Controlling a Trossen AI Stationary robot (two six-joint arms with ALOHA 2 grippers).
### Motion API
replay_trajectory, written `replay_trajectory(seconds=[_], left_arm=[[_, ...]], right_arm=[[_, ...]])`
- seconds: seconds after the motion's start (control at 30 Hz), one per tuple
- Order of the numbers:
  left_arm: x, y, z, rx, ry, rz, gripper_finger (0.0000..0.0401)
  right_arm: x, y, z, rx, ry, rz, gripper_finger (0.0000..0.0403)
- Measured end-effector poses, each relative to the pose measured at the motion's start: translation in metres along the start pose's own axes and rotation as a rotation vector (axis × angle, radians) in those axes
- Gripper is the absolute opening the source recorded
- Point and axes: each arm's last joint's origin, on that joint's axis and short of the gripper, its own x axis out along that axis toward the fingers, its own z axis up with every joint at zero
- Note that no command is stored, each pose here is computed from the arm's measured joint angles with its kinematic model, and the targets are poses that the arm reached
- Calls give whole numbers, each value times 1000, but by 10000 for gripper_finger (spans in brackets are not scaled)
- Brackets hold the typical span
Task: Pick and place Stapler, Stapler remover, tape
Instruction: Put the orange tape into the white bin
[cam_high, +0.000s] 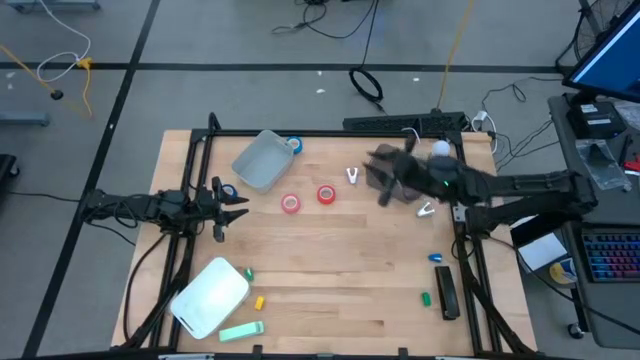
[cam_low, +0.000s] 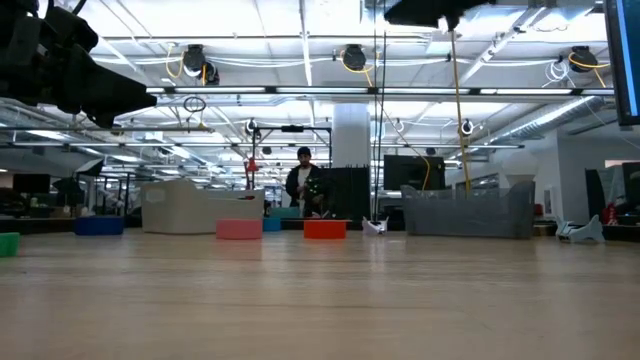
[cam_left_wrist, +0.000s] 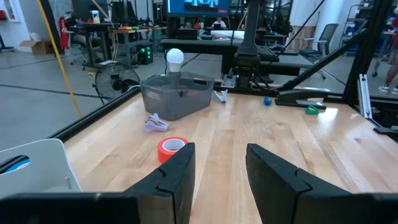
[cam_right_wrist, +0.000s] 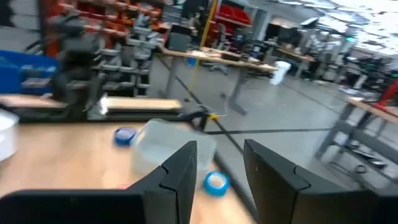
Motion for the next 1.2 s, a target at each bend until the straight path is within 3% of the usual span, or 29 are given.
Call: replay_trajectory(seconds=[0.1,0.27,0.63,0.8,0.97,1.2], left_arm=[[0,0,0,0,0,0,145],[0,0,0,0,0,0,145],[0,0,0,-1,0,0,145],[0,0,0,-5,0,7,145],[0,4,2,13,-26,132,145],[3,4,6,39,-52,183,145]], right_arm=[[27,-16,19,-8,46,-9,125],[75,-43,20,30,146,16,125],[161,-97,-36,120,325,86,125],[170,-100,-52,145,366,143,125],[169,-99,-51,119,366,161,125],[168,-98,-49,114,359,213,125]])
